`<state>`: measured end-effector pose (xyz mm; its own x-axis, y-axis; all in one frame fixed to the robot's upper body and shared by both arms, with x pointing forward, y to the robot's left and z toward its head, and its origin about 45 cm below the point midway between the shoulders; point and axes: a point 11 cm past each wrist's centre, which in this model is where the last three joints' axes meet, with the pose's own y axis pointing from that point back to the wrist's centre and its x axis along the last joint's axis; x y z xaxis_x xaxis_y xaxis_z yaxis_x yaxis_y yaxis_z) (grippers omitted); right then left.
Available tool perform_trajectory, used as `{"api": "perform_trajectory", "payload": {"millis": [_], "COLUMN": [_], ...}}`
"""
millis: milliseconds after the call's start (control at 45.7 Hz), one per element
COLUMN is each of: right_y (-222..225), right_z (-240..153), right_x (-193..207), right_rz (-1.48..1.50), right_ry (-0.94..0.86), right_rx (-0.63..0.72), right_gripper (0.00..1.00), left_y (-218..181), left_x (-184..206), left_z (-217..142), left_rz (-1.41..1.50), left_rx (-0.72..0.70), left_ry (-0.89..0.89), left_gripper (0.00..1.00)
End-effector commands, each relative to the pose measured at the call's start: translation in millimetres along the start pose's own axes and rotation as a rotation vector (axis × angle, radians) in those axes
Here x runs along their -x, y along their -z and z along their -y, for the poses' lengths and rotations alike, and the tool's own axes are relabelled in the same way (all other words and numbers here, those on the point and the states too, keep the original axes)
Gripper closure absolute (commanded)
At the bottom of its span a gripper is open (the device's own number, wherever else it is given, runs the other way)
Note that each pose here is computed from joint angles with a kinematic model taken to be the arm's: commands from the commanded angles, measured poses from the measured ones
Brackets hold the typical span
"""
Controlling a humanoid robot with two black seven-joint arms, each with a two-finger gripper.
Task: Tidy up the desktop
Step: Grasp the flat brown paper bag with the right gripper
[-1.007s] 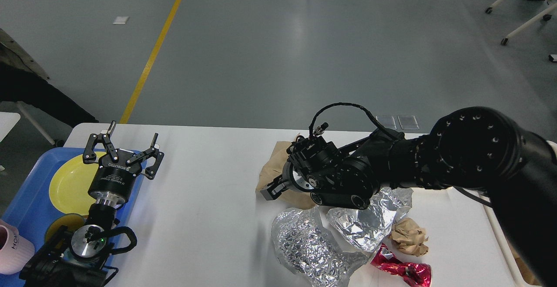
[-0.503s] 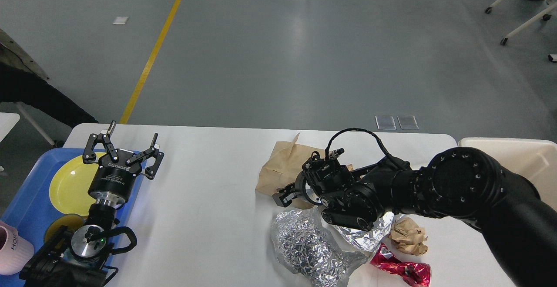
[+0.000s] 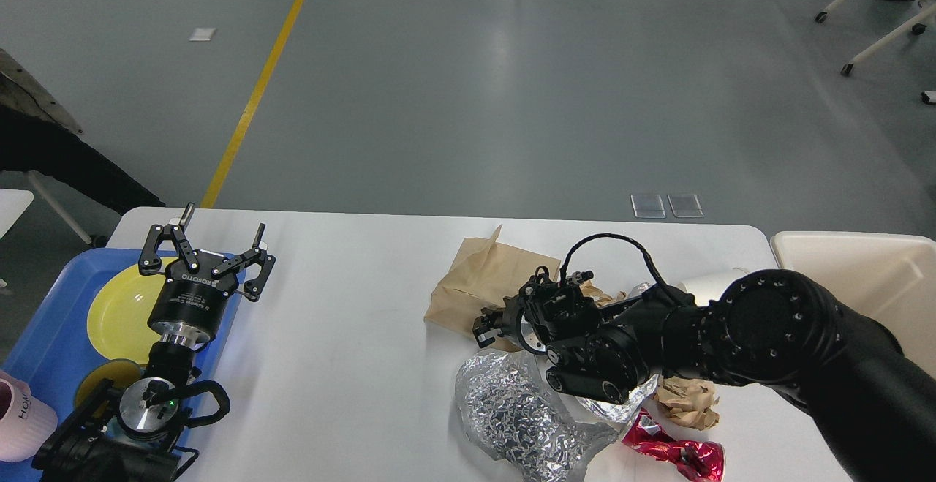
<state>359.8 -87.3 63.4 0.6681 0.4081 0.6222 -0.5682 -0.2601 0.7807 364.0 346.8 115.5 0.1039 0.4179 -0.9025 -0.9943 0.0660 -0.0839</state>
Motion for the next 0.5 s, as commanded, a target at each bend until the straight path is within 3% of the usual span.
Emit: {"api": "perform_trajectory", "payload": {"millis": [0, 219, 482], "right_y": [-0.2, 3.3, 6.2], "right_z": [0.4, -0.4, -2.1], "right_x": [4.5, 2.3, -30.6], "right_rz": [0.037, 0.158, 0.453], "right_ry": [0.014, 0.025, -0.002], "right_rx": [0.010, 0.007, -0.007], "right_gripper": [1.00, 1.00, 1.00], "left_y": [0.0, 0.4, 0.4], "left_x": [0.0, 0.0, 0.0], "left_z": [0.0, 0.0, 0.0], "left_rz": [0.000, 0.000, 0.000], "left_rx": [0.000, -0.002, -0.002], "left_ry": [0.000, 0.000, 0.000], "left_gripper": [0.03, 0.03, 0.03]}}
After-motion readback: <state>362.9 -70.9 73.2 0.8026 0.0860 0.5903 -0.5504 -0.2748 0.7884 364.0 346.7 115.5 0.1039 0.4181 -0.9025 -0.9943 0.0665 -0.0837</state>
